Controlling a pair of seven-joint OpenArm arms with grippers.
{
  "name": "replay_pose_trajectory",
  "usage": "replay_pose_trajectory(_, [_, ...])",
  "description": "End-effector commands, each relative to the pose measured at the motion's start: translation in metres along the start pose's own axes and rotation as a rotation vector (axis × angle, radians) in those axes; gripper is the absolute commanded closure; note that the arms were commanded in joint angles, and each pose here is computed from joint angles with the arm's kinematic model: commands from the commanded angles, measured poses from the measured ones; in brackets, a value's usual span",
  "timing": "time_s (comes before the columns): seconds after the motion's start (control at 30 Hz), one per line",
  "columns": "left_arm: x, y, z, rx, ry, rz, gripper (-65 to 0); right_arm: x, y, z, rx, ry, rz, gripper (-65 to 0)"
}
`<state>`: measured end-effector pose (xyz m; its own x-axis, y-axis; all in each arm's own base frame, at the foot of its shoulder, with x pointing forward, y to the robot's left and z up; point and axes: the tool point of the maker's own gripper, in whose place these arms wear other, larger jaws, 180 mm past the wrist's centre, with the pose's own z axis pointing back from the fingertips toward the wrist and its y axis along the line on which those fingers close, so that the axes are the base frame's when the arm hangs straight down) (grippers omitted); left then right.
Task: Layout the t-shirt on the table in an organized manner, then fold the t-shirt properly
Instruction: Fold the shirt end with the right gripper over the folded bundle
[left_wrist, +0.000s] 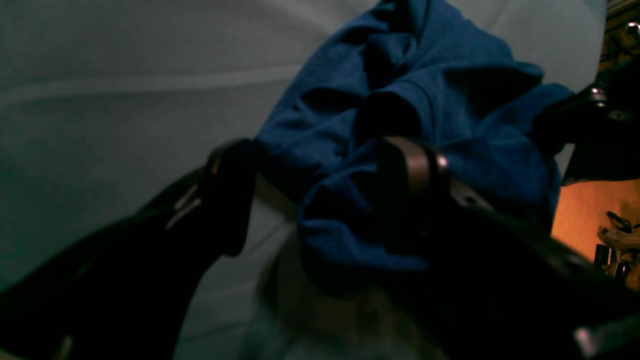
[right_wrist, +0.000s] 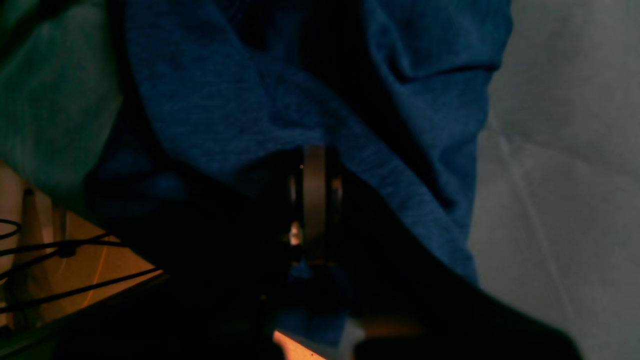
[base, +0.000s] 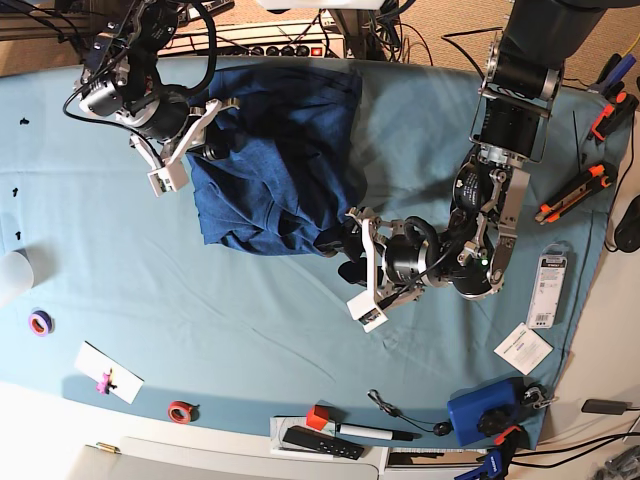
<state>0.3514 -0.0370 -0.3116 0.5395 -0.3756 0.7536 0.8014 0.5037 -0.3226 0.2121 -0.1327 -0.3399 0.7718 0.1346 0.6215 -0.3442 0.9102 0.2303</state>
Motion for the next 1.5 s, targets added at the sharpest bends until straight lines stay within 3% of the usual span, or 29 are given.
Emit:
replay_pose_trajectory(0.0, [0.020,0.000,0.006,0.000,-0.054,-0.025,-38.4,0.005,0.008,0.001,0.023,-0.026,0.013,0.0])
replay_pose_trajectory(0.33, [0.020,0.000,0.006,0.000,-0.054,-0.025,-38.4,-0.025,0.091,-0.019,0.264,0.082,0.108,0.0])
replay_pose_trajectory(0.5, [0.018,0.003,0.006,0.016,-0.043,-0.027,-38.4,-0.020,0.148,-0.018,0.467,0.054,0.159,0.0])
replay_pose_trajectory(0.6, [0.018,0.003,0.006,0.016,-0.043,-0.027,-38.4,-0.019,0.161,-0.017,0.513,0.047,0.179,0.0])
replay_pose_trajectory(0.67, [0.018,0.003,0.006,0.016,-0.043,-0.027,-38.4,-0.018,0.153,-0.016,0.475,0.045,0.186,0.0])
replay_pose_trajectory(0.73, [0.018,0.003,0.006,0.016,-0.043,-0.028,-38.4,-0.002,0.134,-0.016,0.389,-0.028,0.163,0.0])
replay_pose_trajectory(0.83, [0.018,0.003,0.006,0.016,-0.043,-0.027,-38.4,0.026,0.090,-0.013,0.195,-0.160,0.110,0.0])
replay_pose_trajectory(1.0, [0.018,0.003,0.006,0.015,-0.044,-0.027,-38.4,0.048,0.016,-0.003,-0.110,-0.213,0.086,0.0])
replay_pose_trajectory(1.07, [0.018,0.003,0.006,0.015,-0.045,-0.027,-38.4,0.055,-0.001,0.001,-0.187,-0.225,0.074,0.0])
replay_pose_trajectory(1.2, [0.019,0.002,0.006,0.013,-0.046,-0.027,-38.4,0.053,-0.007,-0.002,-0.209,-0.213,0.063,0.0])
replay_pose_trajectory(1.3, [0.019,0.002,0.005,0.012,-0.047,-0.027,-38.4,0.032,-0.012,-0.016,-0.194,-0.131,0.026,0.0])
replay_pose_trajectory(1.47, [0.019,0.002,0.005,0.013,-0.046,-0.027,-38.4,-0.001,0.003,-0.033,-0.074,-0.012,-0.021,0.0])
